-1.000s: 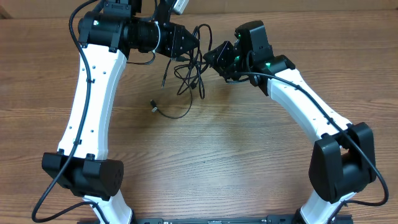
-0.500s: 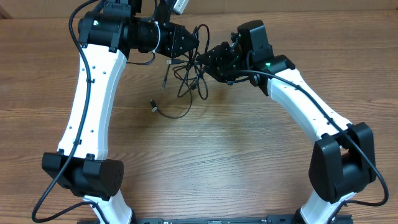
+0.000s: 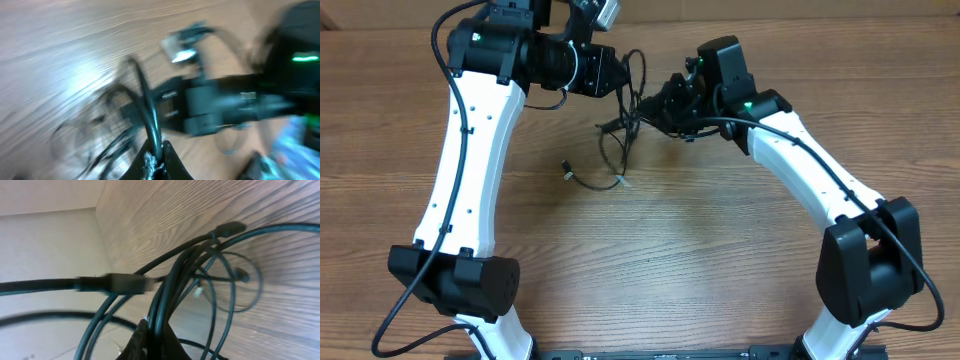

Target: Untangle cables

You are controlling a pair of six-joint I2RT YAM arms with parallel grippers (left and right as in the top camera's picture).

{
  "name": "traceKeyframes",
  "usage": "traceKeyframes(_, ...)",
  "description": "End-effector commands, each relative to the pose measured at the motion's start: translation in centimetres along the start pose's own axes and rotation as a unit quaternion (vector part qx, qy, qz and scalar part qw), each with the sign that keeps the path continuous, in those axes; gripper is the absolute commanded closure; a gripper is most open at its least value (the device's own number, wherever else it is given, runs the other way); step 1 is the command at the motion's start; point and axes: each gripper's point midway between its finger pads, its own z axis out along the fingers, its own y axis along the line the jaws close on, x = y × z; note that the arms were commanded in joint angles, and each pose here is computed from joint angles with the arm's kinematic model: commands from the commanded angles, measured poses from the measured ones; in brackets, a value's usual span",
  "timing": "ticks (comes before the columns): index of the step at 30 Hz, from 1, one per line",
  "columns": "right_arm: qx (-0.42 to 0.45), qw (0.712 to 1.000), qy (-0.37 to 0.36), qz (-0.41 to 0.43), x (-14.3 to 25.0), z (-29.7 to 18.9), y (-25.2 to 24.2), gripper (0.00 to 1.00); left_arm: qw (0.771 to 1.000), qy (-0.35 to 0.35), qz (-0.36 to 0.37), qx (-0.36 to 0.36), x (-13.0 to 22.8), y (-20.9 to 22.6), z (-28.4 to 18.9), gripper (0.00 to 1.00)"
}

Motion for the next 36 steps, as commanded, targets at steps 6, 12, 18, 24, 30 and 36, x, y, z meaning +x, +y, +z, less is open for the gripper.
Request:
traceKeyframes(6, -0.032, 0.990, -0.076, -0.112, -1.3, -10.2, 4.0, 0.96, 0.950, -0.021, -0.103, -0.293, 0.8, 9.1, -3.6, 0.96)
traceKeyframes(12, -0.067, 0.979, -0.129, -0.146, 0.0, -17.9, 6.6, 0.96, 0.940, -0.010, -0.097, -0.327, 1.3, 10.1, -4.3, 0.96)
traceKeyframes(18, -0.068, 0.977, -0.160, -0.123, 1.3, -22.2, 6.5, 0.96, 0.940, -0.012, -0.097, -0.325, 1.2, 10.1, -4.3, 0.96)
traceKeyframes(24, 0.113, 0.966, -0.229, -0.038, -0.4, -23.5, -1.7, 0.96, 0.954, -0.017, -0.072, -0.291, 0.5, 9.1, -3.6, 0.96)
traceKeyframes(30, 0.278, 0.939, -0.201, -0.011, -0.2, -23.0, -9.1, 0.96, 0.983, -0.032, 0.009, -0.183, -1.5, 5.6, -1.8, 0.96)
traceKeyframes(36, 0.335, 0.933, -0.128, -0.006, 0.3, -21.0, -12.5, 0.96, 0.991, -0.052, 0.108, -0.053, -2.9, 1.0, -0.9, 0.96)
